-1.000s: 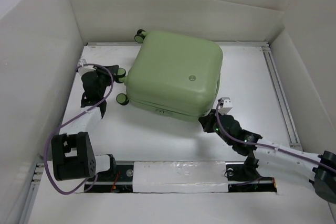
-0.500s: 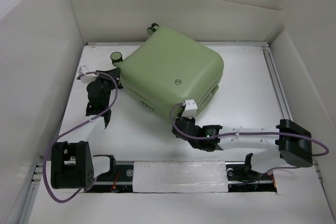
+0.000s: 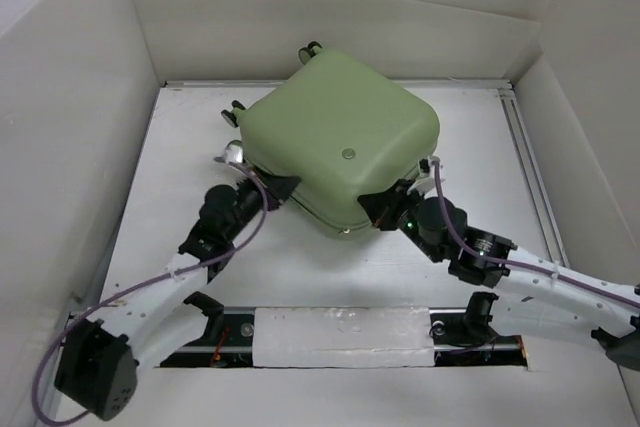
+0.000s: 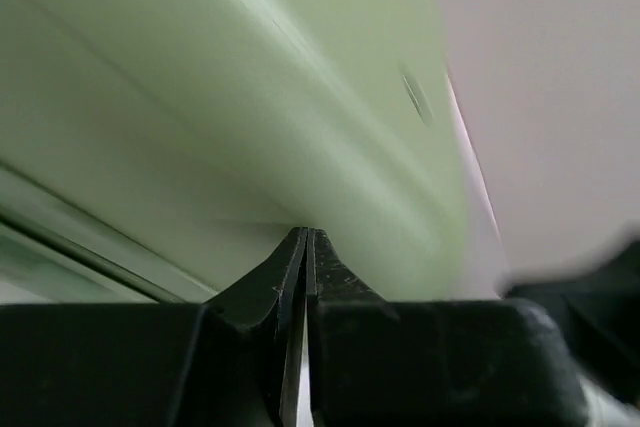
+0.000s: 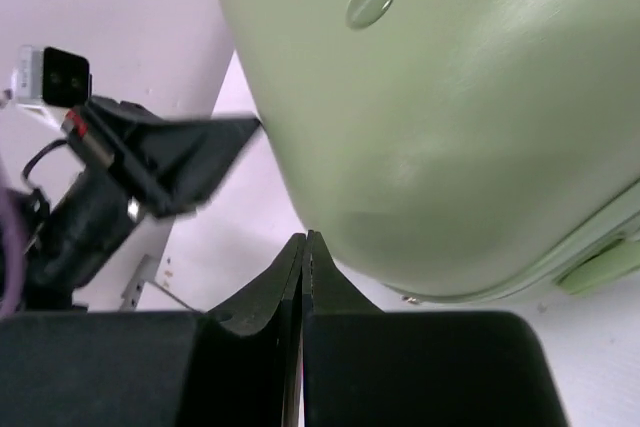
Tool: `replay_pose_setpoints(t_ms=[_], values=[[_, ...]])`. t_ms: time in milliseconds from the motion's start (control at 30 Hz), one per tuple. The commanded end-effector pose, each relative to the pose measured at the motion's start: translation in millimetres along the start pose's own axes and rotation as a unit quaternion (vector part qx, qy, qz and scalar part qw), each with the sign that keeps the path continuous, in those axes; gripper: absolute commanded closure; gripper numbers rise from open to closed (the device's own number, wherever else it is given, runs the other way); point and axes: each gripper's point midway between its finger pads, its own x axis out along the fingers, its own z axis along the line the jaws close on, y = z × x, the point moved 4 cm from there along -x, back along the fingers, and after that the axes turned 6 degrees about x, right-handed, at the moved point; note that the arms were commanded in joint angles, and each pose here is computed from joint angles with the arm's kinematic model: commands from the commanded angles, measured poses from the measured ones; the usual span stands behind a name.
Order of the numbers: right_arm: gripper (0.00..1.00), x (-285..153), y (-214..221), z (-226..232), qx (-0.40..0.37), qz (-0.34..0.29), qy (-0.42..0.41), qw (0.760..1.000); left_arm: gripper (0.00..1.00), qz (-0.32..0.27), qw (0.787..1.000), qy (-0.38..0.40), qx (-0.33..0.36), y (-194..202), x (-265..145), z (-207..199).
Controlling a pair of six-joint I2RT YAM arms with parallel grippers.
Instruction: Pack the luggage
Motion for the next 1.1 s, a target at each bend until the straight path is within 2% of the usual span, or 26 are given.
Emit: replay_pose_setpoints(t_ms=[0, 67, 100, 167, 233, 300, 400, 533, 800, 867, 1067], values=[[1.0, -0.7, 31.1, -4.0, -0.019, 0.069, -0.021, 0.997, 1.0, 0.083, 0.994, -0.029, 0.069, 57.8, -15.0, -11.8], [1.0, -1.3, 35.5, -14.1, -0.024, 0.067, 0.003, 0.997, 1.0, 0.101, 0.991, -0.03, 0.083, 78.2, -23.2, -15.1], [0.95, -3.6, 36.2, -21.7, -0.02, 0.064, 0.017, 0.998, 0.99, 0.111, 0.99, -0.027, 0.08, 89.3, -28.4, -10.3], [0.88, -9.5, 38.0, -31.3, -0.014, 0.066, 0.029, 0.997, 0.88, 0.135, 0.988, 0.008, 0.081, 106.0, -36.5, -17.1], [0.77, -13.3, 41.5, -47.5, -0.013, 0.057, 0.044, 0.997, 0.82, 0.152, 0.984, 0.029, 0.093, 121.1, -41.7, -20.5], [0.77, -14.8, 43.3, -54.1, -0.009, 0.054, 0.05, 0.997, 0.73, 0.164, 0.979, 0.016, 0.122, 141.6, -45.9, -24.7], [0.76, -16.4, 40.9, -52.4, -0.006, 0.051, 0.046, 0.998, 0.68, 0.178, 0.97, 0.015, 0.163, 162.3, -46.4, -35.7], [0.74, -19.7, 43.4, -56.5, -0.015, 0.061, 0.051, 0.997, 0.67, 0.176, 0.969, 0.011, 0.172, 169.7, -35.4, -39.5], [0.64, -24.1, 35.1, -111.1, 0.011, -0.002, 0.178, 0.984, 0.61, 0.13, 0.976, -0.01, 0.176, 160.4, -19.5, -46.2], [0.59, -18.7, 31.2, -121.8, 0.015, -0.013, 0.203, 0.979, 0.58, 0.126, 0.977, -0.006, 0.173, 159.4, -16.1, -51.4], [0.56, 11.1, 12.9, -129.7, 0.009, -0.023, 0.236, 0.972, 0.55, 0.104, 0.975, -0.025, 0.196, 160.3, -9.5, -62.5]])
